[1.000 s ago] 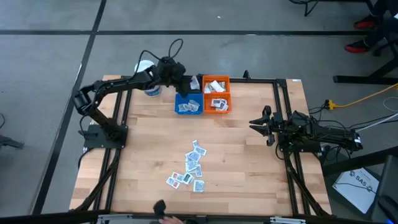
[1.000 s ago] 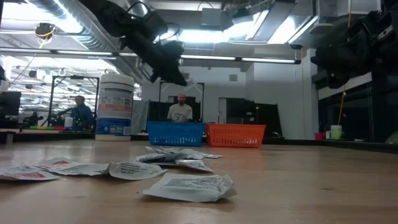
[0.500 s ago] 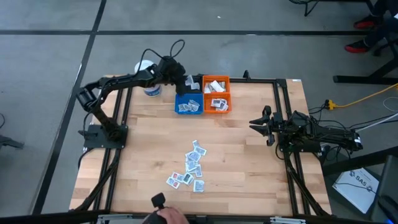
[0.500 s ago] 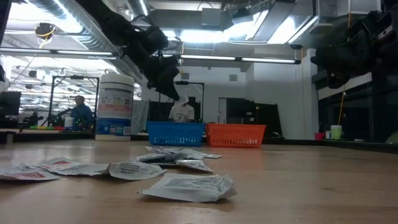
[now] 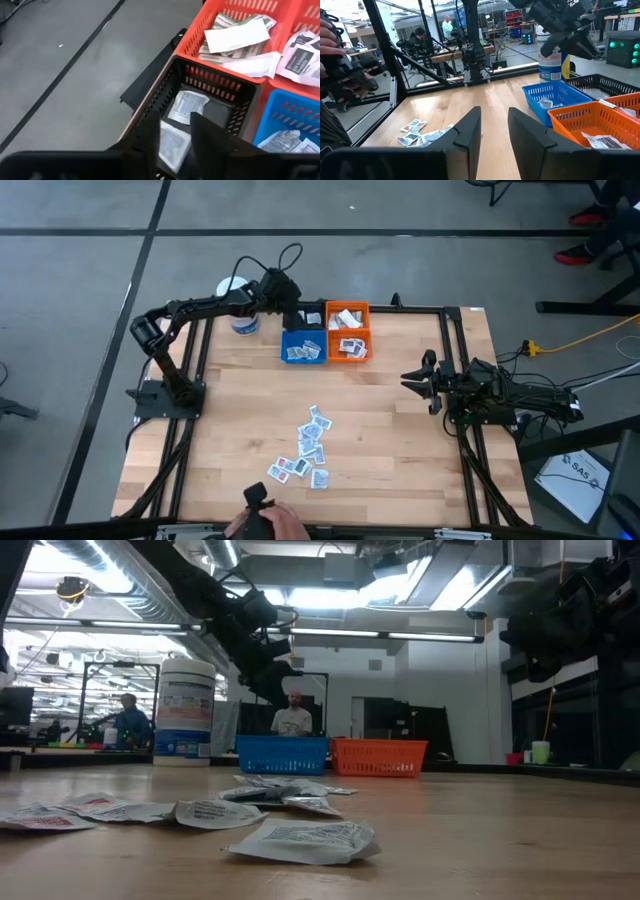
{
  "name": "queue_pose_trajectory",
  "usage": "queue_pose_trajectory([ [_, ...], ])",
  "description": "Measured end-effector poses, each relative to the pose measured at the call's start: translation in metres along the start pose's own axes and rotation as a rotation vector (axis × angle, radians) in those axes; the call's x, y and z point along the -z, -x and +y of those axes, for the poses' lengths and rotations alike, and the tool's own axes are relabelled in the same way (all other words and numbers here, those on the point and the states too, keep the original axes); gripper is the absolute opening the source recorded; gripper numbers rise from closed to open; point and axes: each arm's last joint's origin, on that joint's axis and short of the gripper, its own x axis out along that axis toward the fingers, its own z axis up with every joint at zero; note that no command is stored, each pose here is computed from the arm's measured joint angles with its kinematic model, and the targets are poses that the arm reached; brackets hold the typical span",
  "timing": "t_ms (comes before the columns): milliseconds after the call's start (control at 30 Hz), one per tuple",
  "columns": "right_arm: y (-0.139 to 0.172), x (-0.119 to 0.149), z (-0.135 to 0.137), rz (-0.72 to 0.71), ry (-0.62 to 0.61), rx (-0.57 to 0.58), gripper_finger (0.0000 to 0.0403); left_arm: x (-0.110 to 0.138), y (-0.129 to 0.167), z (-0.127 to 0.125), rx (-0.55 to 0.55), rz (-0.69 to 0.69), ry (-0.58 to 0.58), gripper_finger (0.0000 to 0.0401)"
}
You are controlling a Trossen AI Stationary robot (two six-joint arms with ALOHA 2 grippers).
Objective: Pick & Place First Aid Supplies
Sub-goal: Put the ointment pack into the blue bin
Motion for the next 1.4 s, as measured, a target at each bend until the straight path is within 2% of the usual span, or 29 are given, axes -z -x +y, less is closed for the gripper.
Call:
queue_pose_trajectory([
  [133,0.000,0.000,0.000,-0.001,0.000,0.000,0.0100,-0.002,0.000,0.001,-0.035,-0.013,0.001,0.0140],
  [267,0.000,0.000,0.000,0.000,0.000,0.000,0.0100,-0.009,0.003,-0.002,-0.017,-0.034,-0.008,0.0157],
  [500,0.000,0.000,0.000,0.000,0.000,0.000,0.0100,-0.024,0.008,-0.015,0.120,-0.112,-0.101,0.0152],
  [800,0.000,0.000,0.000,0.000,0.000,0.000,0.0100,-0.030,0.011,-0.040,0.145,-0.115,-0.135,0.0138],
  [1100,0.000,0.000,0.000,-0.001,0.000,0.000,0.0100,-0.035,0.019,-0.092,0.166,-0.103,-0.131,0.0136],
  [1267,0.000,0.000,0.000,0.000,0.000,0.000,0.0100,-0.035,0.030,-0.130,0.223,-0.095,-0.133,0.0132],
  [1400,0.000,0.000,0.000,0.000,0.000,0.000,0.0100,-0.031,0.041,-0.163,0.229,-0.075,-0.141,0.0133],
])
